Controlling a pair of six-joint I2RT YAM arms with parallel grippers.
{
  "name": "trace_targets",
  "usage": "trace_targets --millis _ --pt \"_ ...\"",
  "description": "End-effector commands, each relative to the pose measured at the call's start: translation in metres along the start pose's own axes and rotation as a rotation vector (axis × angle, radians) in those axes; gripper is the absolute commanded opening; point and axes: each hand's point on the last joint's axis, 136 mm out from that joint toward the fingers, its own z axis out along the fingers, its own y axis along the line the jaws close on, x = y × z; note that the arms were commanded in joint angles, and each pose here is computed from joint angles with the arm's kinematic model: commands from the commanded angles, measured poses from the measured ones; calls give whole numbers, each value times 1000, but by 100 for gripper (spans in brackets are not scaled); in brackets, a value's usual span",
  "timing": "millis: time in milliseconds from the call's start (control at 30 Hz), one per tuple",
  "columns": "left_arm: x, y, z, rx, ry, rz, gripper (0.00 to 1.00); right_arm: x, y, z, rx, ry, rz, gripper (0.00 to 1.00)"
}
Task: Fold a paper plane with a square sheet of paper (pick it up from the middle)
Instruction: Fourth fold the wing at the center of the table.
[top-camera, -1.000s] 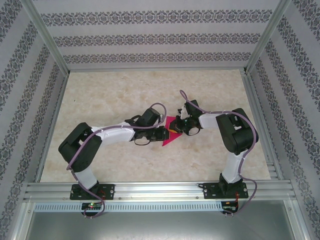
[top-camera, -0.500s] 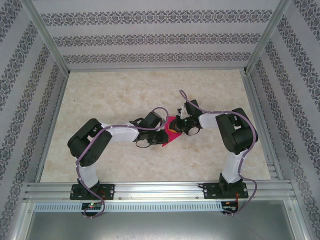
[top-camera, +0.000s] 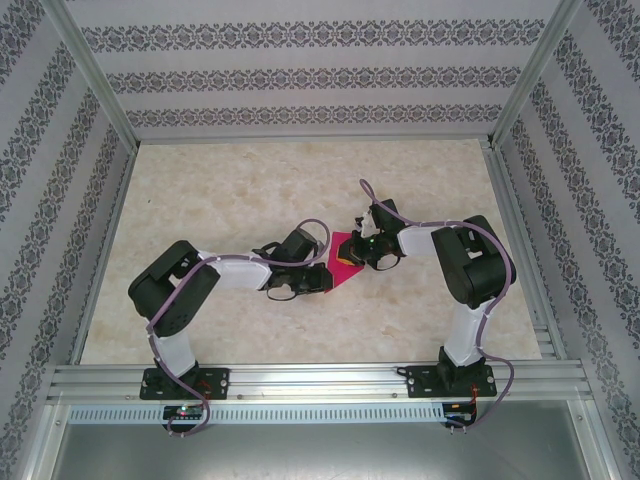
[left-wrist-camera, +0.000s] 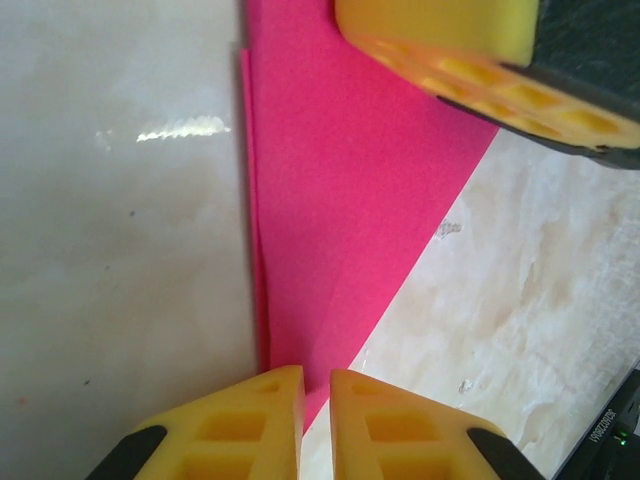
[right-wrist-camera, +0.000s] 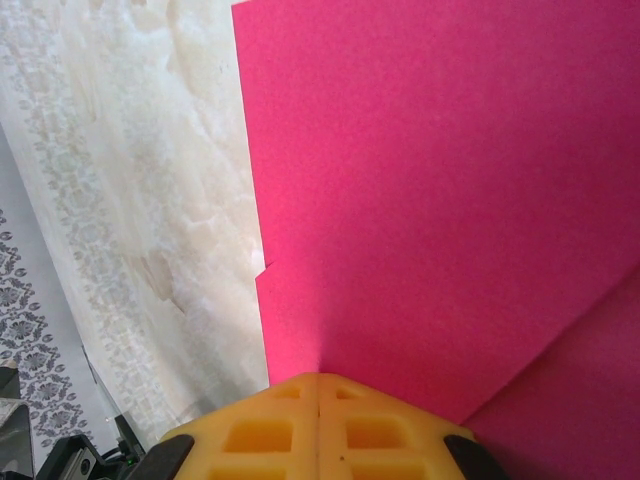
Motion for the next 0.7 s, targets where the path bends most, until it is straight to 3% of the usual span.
trace_targets --millis 0,567,667 --pt "30 14 -3 -46 88 -36 14 9 -67 8 208 4 102 6" --pt "46 35 2 -148 164 -46 10 11 -73 8 223 10 114 6" --pt "39 27 -3 -135 137 -19 10 10 -73 8 225 9 115 6"
